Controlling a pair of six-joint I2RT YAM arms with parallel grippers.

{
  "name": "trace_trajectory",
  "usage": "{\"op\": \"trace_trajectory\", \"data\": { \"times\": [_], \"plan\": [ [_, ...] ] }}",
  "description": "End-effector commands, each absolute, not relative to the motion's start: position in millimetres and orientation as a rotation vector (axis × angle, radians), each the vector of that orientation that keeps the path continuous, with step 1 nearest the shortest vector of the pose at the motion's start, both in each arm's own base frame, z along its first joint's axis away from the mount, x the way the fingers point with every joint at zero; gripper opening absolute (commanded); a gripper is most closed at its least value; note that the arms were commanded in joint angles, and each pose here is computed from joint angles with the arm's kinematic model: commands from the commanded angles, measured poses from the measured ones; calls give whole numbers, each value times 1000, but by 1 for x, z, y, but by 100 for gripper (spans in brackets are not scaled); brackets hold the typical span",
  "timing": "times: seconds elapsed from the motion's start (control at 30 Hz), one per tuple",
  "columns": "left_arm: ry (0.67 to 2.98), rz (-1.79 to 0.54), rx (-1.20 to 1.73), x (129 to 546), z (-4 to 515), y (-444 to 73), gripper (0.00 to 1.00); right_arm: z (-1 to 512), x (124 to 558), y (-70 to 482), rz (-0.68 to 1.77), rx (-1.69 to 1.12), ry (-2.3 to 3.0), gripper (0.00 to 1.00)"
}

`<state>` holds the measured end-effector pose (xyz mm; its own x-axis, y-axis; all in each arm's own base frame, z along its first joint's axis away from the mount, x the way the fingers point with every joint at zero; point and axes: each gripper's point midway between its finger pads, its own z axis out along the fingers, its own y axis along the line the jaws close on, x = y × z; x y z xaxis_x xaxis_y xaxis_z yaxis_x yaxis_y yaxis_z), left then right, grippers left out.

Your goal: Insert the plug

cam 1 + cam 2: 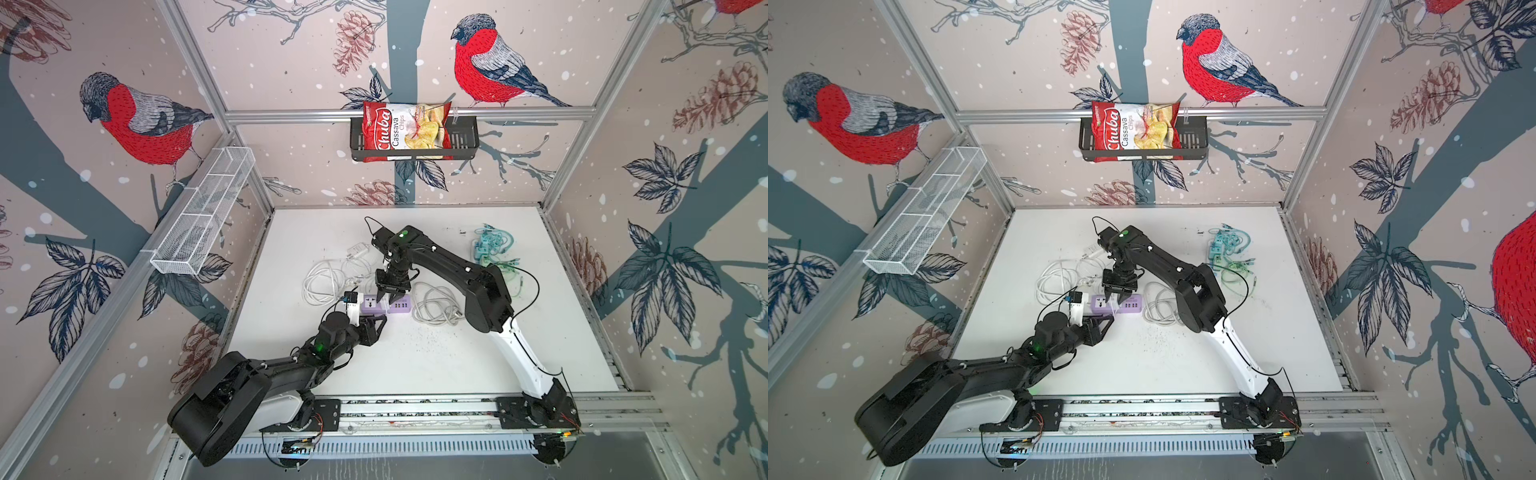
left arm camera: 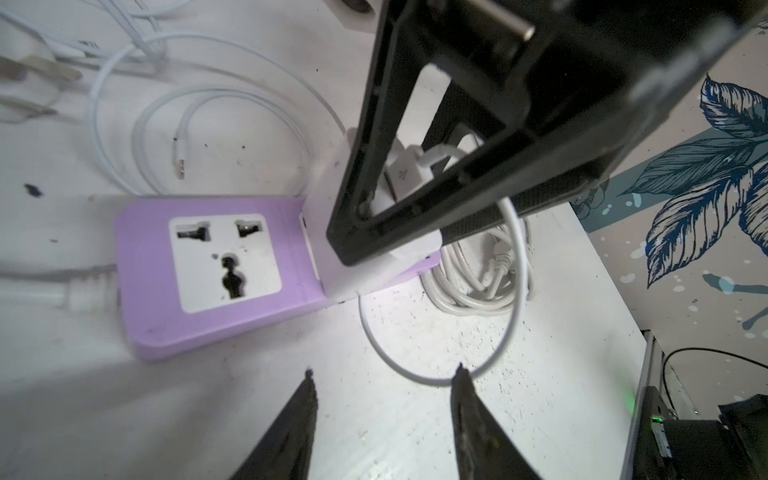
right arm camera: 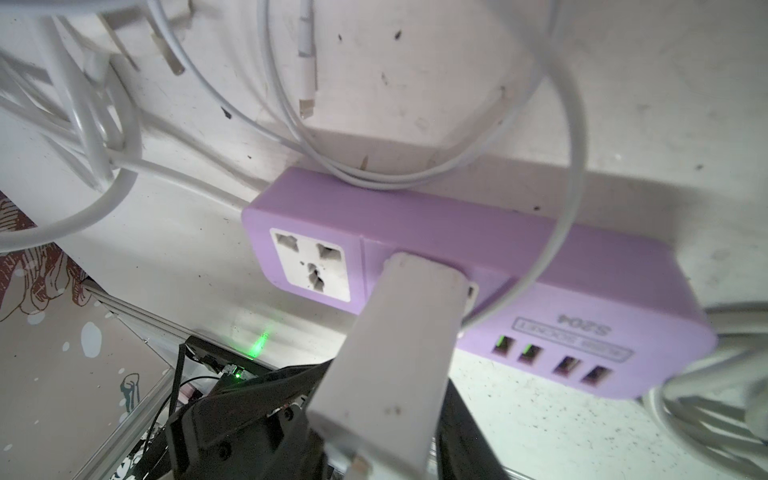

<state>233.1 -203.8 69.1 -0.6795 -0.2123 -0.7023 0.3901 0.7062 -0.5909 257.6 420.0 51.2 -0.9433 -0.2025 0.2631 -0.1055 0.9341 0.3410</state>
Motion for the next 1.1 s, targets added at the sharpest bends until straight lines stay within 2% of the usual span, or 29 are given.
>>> {"op": "trace_trajectory", "data": {
  "times": [0.0, 0.23, 0.8, 1.07],
  "plan": [
    [2107, -942, 188, 229, 69, -203, 52, -19, 308, 417, -283, 312, -3073, 0],
    [2230, -769, 120, 222, 40, -176, 52, -20, 308, 420, -301, 321, -3071, 0],
    [2013, -969, 272, 225, 84, -218, 47, -23, 308, 426, -329, 292, -3073, 0],
    [2024, -882, 279, 233, 78, -219, 47, -24, 307, 430, -344, 299, -3068, 0]
  ]
}}
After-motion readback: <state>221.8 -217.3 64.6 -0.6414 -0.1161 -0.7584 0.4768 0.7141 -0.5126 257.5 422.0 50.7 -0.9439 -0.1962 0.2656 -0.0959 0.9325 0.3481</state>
